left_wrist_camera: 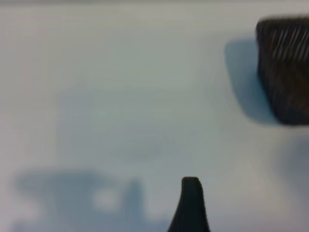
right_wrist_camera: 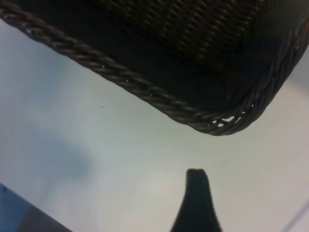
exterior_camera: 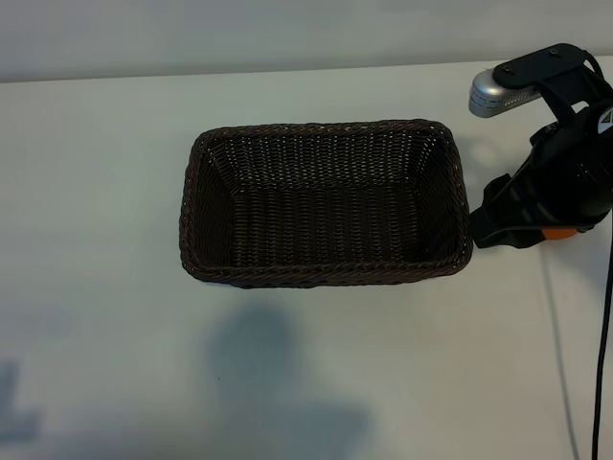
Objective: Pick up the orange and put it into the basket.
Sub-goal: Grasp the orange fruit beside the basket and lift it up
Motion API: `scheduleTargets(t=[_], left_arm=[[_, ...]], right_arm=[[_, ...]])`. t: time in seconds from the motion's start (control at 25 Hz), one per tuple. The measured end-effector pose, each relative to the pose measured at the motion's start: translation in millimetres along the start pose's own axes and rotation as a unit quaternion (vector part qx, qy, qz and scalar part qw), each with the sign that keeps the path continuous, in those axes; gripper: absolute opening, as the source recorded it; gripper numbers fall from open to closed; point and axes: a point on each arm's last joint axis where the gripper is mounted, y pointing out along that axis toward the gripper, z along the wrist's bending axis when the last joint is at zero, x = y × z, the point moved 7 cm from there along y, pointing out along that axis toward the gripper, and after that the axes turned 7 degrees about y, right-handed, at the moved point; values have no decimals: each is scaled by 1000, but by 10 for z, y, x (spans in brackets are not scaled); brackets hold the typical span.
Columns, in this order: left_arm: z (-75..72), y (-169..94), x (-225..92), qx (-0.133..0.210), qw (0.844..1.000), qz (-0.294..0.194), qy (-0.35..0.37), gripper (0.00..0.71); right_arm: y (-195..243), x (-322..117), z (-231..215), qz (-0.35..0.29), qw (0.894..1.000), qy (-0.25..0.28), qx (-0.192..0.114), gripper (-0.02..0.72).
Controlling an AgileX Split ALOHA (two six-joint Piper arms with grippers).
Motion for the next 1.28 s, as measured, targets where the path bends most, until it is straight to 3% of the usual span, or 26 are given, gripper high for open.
scheduleTargets(t=[0.52,1.28], left_arm=[[-38,408,-419,-9,996,88,-1,594],[-34,516,-408,-6,997,72,-1,594]], right_arm=[[0,0,0,0,1000,0,0,525],[0,0,0,0,1000,0,0,525]])
